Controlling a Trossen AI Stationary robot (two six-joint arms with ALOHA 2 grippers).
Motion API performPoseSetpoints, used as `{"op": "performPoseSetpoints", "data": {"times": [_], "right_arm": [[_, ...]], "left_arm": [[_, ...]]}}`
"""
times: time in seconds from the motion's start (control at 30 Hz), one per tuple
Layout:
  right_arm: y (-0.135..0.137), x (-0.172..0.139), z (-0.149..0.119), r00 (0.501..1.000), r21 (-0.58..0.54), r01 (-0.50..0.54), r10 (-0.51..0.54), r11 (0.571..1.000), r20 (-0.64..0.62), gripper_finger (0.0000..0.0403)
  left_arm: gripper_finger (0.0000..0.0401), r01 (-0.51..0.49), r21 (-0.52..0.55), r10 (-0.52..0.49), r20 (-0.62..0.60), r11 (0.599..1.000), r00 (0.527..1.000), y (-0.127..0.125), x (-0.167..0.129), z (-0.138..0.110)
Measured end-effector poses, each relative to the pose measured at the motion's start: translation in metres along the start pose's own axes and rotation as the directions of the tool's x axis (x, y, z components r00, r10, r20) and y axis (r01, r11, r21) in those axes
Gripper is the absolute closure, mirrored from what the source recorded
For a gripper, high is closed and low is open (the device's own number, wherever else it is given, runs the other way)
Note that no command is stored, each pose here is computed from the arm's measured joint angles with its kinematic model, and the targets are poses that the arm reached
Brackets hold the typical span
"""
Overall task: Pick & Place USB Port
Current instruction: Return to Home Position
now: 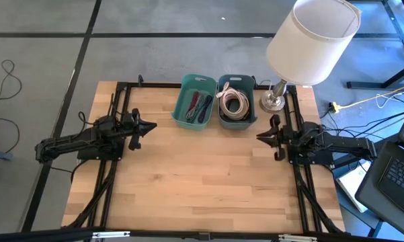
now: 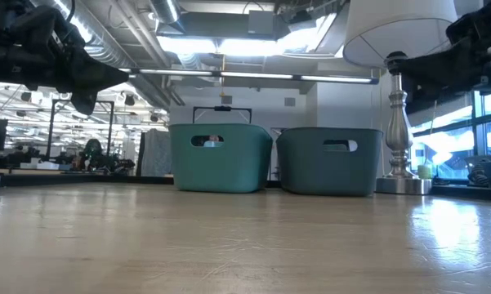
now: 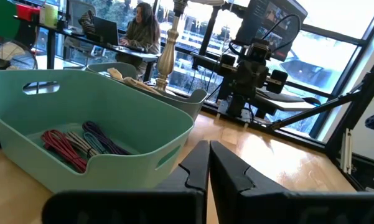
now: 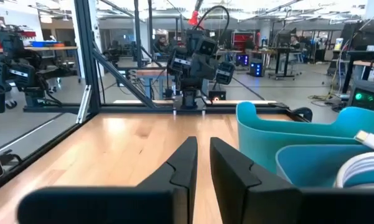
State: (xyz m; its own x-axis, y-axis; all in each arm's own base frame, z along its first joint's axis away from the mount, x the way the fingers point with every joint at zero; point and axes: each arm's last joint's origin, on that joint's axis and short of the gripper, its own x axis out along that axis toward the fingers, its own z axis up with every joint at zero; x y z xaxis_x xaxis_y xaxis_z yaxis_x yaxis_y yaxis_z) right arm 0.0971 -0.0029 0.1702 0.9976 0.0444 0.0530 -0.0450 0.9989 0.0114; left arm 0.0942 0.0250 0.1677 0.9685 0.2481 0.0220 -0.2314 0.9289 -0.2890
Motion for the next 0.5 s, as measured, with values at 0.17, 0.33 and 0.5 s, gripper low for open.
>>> {"op": "performPoseSetpoints", "data": {"times": [0.17, 0.33, 0.5], "right_arm": [[0.0, 0.0, -0.0003, 1.0, 0.001, 0.0, 0.0, 1.0, -0.003, 0.0354], [0.0, 0.0, -0.0005, 1.0, 0.001, 0.0, 0.0, 1.0, -0.004, 0.0354], [0.0, 0.0, -0.0005, 1.0, 0.001, 0.0, 0.0, 1.0, -0.004, 0.0354]], "left_arm": [[0.0393, 0.001, 0.0, -0.001, 0.0, 1.0, 1.0, 0.0, 0.0, 0.0], [0.0397, 0.001, 0.0, -0.001, 0.0, 1.0, 1.0, 0.0, 0.0, 0.0], [0.0395, 0.001, 0.0, -0.001, 0.0, 1.0, 1.0, 0.0, 0.0, 0.0]]}}
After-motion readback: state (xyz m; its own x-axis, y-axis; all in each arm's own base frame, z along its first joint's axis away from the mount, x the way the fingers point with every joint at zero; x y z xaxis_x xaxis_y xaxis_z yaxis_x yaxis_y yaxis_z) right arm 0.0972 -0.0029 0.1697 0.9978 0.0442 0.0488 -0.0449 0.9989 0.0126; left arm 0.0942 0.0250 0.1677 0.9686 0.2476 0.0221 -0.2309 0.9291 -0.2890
